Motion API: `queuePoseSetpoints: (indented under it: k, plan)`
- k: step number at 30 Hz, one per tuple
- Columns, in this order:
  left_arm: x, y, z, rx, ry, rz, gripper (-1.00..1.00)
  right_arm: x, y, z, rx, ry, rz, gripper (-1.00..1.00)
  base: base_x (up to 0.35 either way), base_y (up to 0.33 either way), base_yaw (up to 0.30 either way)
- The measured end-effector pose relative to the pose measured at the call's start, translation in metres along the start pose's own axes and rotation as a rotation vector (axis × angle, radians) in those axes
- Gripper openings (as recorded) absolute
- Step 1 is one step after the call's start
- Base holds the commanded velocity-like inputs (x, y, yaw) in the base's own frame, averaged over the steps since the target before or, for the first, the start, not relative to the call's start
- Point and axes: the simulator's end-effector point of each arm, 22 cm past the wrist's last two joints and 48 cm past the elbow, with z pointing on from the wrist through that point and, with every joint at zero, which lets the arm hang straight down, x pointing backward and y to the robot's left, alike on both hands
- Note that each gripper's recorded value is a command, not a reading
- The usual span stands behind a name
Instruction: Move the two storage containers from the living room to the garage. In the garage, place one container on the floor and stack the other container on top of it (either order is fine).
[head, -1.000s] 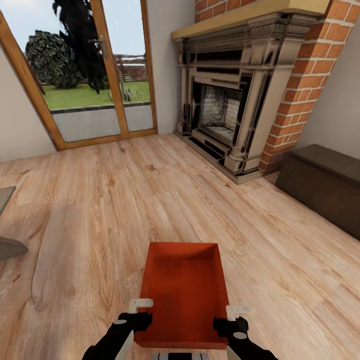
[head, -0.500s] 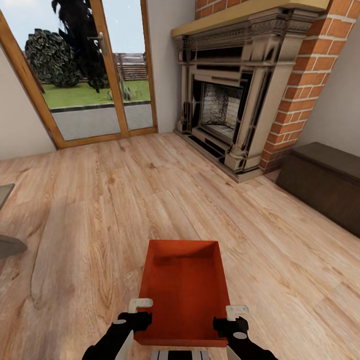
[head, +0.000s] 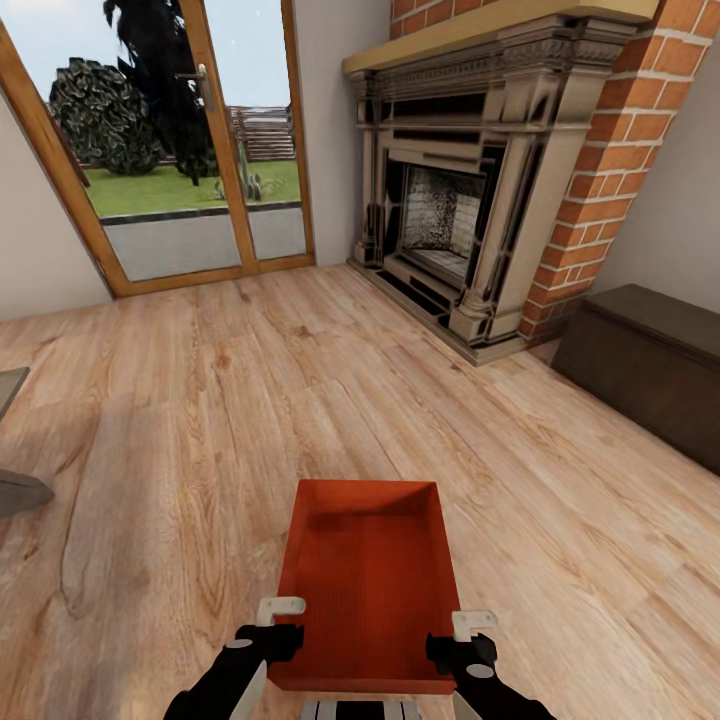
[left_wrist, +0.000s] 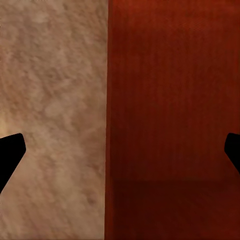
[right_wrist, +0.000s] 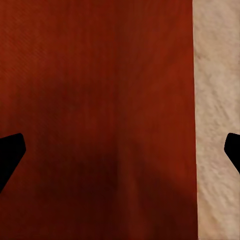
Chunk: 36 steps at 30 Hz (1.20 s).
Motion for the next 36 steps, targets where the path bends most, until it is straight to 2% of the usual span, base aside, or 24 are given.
queuePoseSetpoints:
  k: [36]
  plan:
    - [0.0012,0.0037,0.0004,-0.007,0.002,0.004,1.00,-0.0001,-0.0070,0.0010,0.010,-0.002,-0.001,1.00,0.000,0.000,0.000]
